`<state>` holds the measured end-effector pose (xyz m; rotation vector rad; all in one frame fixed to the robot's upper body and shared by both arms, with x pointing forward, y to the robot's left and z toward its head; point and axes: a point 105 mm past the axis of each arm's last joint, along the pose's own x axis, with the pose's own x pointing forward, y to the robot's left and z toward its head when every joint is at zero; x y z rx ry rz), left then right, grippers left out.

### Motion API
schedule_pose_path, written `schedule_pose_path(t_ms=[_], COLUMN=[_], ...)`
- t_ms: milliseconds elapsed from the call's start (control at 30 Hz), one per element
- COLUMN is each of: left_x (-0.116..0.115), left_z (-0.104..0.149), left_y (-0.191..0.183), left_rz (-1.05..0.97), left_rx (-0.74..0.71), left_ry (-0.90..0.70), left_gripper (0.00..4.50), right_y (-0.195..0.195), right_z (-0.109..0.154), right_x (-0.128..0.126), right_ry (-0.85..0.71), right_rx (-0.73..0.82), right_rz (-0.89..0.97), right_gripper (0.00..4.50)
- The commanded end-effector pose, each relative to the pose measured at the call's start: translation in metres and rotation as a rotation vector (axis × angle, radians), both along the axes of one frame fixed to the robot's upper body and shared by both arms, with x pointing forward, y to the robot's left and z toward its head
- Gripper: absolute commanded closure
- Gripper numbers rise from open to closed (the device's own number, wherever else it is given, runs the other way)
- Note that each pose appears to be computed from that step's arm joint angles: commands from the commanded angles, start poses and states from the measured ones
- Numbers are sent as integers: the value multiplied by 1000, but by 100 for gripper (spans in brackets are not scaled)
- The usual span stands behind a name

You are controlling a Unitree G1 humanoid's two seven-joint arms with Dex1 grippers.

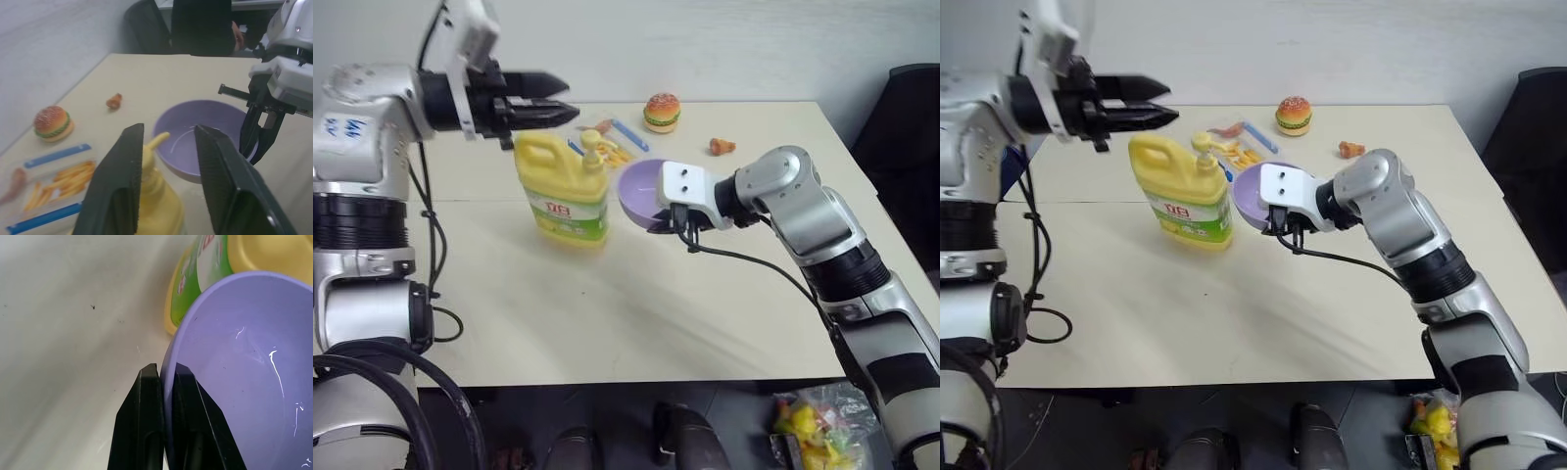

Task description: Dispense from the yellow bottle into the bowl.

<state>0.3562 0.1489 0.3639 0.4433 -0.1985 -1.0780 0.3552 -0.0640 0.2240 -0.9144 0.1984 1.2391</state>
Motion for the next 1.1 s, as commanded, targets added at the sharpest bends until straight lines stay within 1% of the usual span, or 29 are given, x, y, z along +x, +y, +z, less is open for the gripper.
schedule_pose_path(t_ms=[33, 100, 200, 267, 333, 433, 500, 600, 667, 700, 767, 933, 1033, 1067, 1100], left_x=[-21, -30, -50, -66, -84, -103, -113, -118, -114, -112, -110, -103, -102, -103, -104], left_z=[25, 26, 20, 15, 4, -12, -23, -36, -43, -46, -50, -65, -67, -66, -64], left_y=[1, 3, 17, 26, 36, 45, 50, 52, 53, 53, 52, 61, 70, 72, 75], left_rz=[-43, -64, -75, -86, -98, -94, -87, -60, -33, -27, -30, 4, 26, 27, 27], left_rx=[-61, -74, -68, -63, -37, 4, 37, 82, 108, 112, 103, 115, 105, 95, 82], left_ry=[-58, -41, -7, 26, 75, 151, 193, 216, 201, 198, 205, 231, 239, 241, 245], left_gripper=[147, 87, 4, 4, 4, 4, 4, 4, 0, 0, 0, 0, 0, 0, 0], right_y=[-10, -19, -36, -44, -52, -58, -62, -64, -68, -68, -71, -91, -121, -132, -142], right_z=[13, 2, -29, -47, -64, -84, -97, -109, -114, -115, -109, -69, -34, -22, -11], right_x=[-6, -7, -12, -16, -18, -20, -22, -22, -19, -21, -23, -32, -43, -50, -58], right_ry=[-59, -46, -20, -5, 4, 7, 2, -4, -35, -35, -46, -85, -31, 16, 70], right_rx=[61, 61, 53, 60, 72, 90, 87, 95, 83, 77, 86, 112, 219, 269, 315], right_rz=[-15, -41, -100, -141, -190, -249, -281, -318, -338, -328, -327, -354, -442, -460, -467], right_gripper=[450, 450, 450, 450, 450, 450, 450, 450, 386, 369, 295, 122, 18, 2, 2])
